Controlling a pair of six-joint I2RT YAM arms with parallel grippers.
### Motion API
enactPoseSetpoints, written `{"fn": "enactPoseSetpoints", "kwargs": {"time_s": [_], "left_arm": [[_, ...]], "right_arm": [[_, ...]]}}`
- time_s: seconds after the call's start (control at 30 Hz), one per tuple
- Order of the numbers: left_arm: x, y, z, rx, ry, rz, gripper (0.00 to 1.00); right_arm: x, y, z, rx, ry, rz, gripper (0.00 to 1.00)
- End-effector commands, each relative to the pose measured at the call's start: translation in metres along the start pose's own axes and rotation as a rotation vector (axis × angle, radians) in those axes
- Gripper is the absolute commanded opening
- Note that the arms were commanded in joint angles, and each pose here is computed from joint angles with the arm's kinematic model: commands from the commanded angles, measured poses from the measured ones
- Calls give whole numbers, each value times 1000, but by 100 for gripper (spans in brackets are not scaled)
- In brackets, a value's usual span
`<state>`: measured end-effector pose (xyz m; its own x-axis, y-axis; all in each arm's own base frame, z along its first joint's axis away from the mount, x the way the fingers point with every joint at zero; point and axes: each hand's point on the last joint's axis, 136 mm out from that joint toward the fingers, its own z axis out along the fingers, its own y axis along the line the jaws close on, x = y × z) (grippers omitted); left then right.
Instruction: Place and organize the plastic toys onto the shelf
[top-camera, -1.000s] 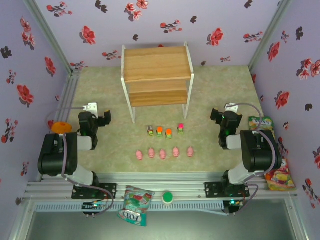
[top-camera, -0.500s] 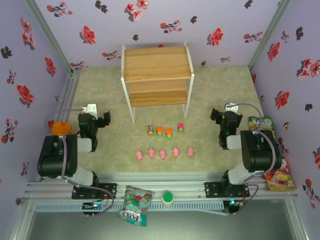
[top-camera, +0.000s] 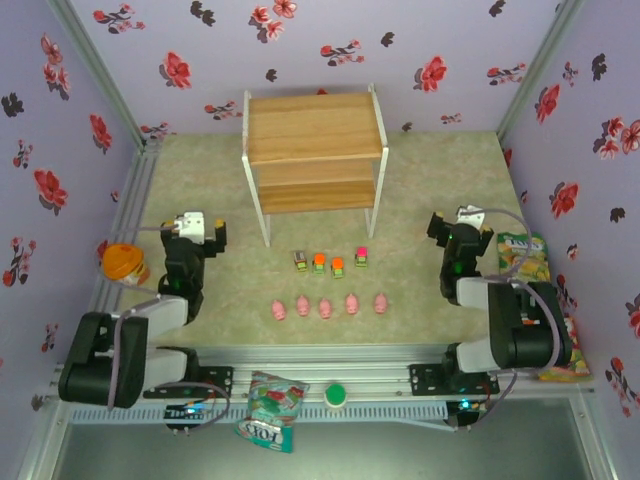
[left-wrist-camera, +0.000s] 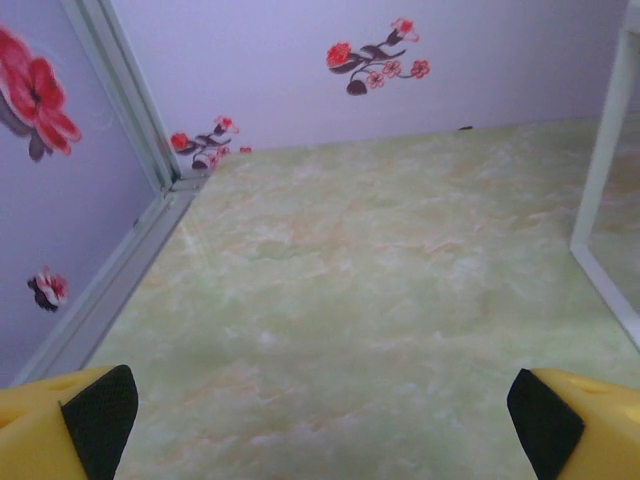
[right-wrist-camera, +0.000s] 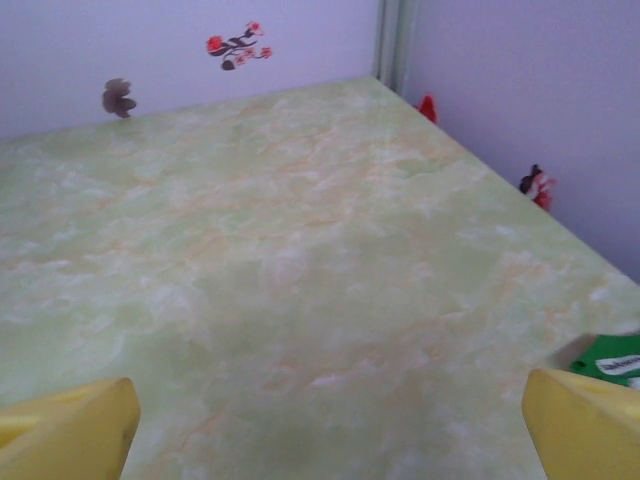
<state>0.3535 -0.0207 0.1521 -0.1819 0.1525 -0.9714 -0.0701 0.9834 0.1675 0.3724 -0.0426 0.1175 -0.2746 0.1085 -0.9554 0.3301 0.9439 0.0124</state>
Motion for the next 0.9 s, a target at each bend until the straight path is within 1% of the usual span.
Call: {"fn": "enactPoseSetpoints", "kwargs": {"time_s": [0.0,0.13,0.23,0.27,0.33,0.43,0.47,0.57,0.73,0.87], "left_arm": [[-25,-2,-9,-58,-24,93,100],[-47,-11,-28,-75,-82,92,100],[-71,-12,-42,-113,-126,41,100],[-72,-13,-46,-120,-122,20,100],[-74,-10,-52,-151,-90,-41,100],[-67,-13,-58,-145,15,-134,100],[-62,-15,-60,-135,51,-141,100],[-58,-26,-71,-90,62,-168,100],[-47,-35,-85,-34,133,-223,100],[-37,-46,-93,34,186,-222,100]], "right_arm": [[-15,-11,-4,110,-9,7,99],[-21,-14,-12,197,-7,-26,99],[-24,-20,-18,294,53,9,99],[-24,-21,-20,320,84,23,99],[-33,-26,-27,402,96,15,99],[-39,-29,-38,461,146,44,99],[-42,-28,-42,463,160,51,99],[-48,-22,-56,447,185,64,99],[-54,7,-85,314,151,14,99],[-56,20,-111,248,154,13,99]]}}
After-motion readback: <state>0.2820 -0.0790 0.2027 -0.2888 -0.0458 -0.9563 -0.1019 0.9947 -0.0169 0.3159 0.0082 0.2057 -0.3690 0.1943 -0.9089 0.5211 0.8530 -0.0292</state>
